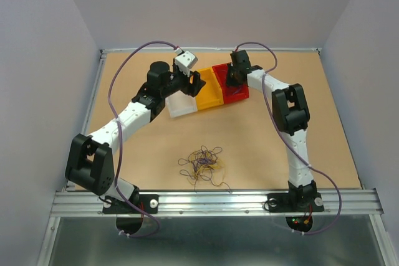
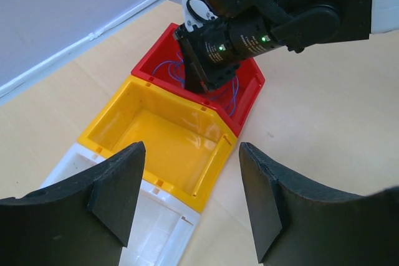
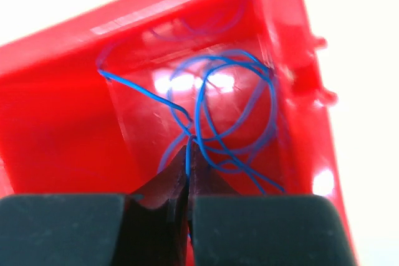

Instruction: Untangle the cables

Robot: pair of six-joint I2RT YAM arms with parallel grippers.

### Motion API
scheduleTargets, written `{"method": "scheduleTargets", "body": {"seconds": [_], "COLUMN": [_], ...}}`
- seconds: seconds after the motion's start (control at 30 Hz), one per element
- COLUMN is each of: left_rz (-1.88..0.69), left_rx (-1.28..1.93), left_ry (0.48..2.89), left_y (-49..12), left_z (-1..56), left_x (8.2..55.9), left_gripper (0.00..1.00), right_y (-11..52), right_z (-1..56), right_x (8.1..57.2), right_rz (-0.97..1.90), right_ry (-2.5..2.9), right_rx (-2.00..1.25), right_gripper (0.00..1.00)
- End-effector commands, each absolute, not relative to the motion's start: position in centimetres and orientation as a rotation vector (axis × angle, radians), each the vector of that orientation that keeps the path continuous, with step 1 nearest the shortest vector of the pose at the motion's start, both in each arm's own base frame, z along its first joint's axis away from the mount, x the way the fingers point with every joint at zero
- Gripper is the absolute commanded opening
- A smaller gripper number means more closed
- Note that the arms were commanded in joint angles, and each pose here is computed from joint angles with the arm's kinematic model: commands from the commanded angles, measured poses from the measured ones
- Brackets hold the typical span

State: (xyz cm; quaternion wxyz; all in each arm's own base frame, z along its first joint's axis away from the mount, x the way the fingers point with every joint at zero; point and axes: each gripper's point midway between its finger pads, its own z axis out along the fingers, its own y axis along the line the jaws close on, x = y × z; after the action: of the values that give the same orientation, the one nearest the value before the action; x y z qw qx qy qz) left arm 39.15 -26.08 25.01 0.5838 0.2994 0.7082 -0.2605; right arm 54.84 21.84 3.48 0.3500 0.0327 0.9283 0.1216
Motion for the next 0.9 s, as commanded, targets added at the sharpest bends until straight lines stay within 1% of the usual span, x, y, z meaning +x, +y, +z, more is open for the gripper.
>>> {"method": "scheduleTargets", "body": {"seconds": [0.0,0.03,0.07,0.1,0.13,0.17,0.23,0.27,0.3,0.43,0.47,0.53,0.57,0.6,0.67,0.7,0.73,0.8,0.83,0.87], "left_rz": [-0.620,-0.621,-0.616,-0.613,-0.612,-0.606,-0.602,-0.593,-0.585,-0.572,-0.592,-0.620,-0.645,-0.653,-0.670,-0.676,-0.661,-0.702,-0.701,-0.753], "left_rx": [0.701,0.697,0.695,0.690,0.691,0.693,0.697,0.706,0.703,0.727,0.763,0.802,0.829,0.846,0.884,0.903,0.947,1.041,1.111,1.186], "left_ry": [1.586,1.584,1.587,1.586,1.587,1.585,1.576,1.569,1.561,1.547,1.535,1.520,1.509,1.505,1.481,1.481,1.455,1.417,1.409,1.390], "left_y": [-26.4,-26.4,-26.4,-26.3,-26.3,-26.2,-26.1,-26.1,-26.0,-25.8,-26.2,-26.6,-27.0,-27.2,-27.5,-27.5,-27.4,-28.0,-27.8,-28.1], "left_z": [26.7,26.9,26.8,26.9,26.8,26.8,27.0,27.0,27.2,27.2,27.0,26.9,26.8,26.7,26.9,26.7,26.6,26.2,25.2,24.4], "left_x": [39.1,39.1,39.2,39.2,39.2,39.2,39.1,39.1,39.1,38.8,38.4,37.8,37.4,37.2,36.6,36.3,35.9,34.4,33.5,31.8], "left_gripper": [0.73,0.73,0.73,0.73,0.73,0.73,0.73,0.74,0.74,0.74,0.74,0.74,0.77,0.77,0.78,0.78,0.78,0.78,0.78,0.78], "right_y": [19.8,19.3,19.0,18.6,18.4,18.3,18.5,18.6,18.7,19.0,19.0,18.8,18.5,18.4,18.1,18.9,18.9,20.1,21.4,22.6], "right_z": [0.2,0.1,0.6,0.9,2.0,2.7,4.8,6.7,7.7,11.7,13.3,13.8,14.1,15.2,14.7,15.4,14.9,15.1,17.3,15.7], "right_x": [52.1,51.4,51.3,51.2,50.9,50.8,51.0,51.1,51.1,51.1,50.9,50.1,50.0,49.6,48.2,47.6,45.7,43.3,42.1,39.9], "right_rz": [0.154,0.130,0.114,0.098,0.093,0.097,0.128,0.146,0.162,0.209,0.224,0.223,0.221,0.227,0.238,0.301,0.333,0.437,0.549,0.631], "right_ry": [2.555,2.565,2.552,2.545,2.530,2.517,2.473,2.437,2.418,2.348,2.323,2.319,2.312,2.294,2.312,2.295,2.308,2.288,2.207,2.215], "right_rx": [0.054,0.043,0.037,0.039,0.039,0.039,0.029,0.030,0.029,0.014,0.014,0.018,0.022,0.026,0.017,-0.012,-0.040,-0.103,-0.161,-0.221], "right_gripper": [0.01,0.00,0.03,0.06,0.11,0.24,0.37,0.41,0.49,0.57,0.61,0.67,0.69,0.70,0.71,0.71,0.71,0.72,0.72,0.73]}}
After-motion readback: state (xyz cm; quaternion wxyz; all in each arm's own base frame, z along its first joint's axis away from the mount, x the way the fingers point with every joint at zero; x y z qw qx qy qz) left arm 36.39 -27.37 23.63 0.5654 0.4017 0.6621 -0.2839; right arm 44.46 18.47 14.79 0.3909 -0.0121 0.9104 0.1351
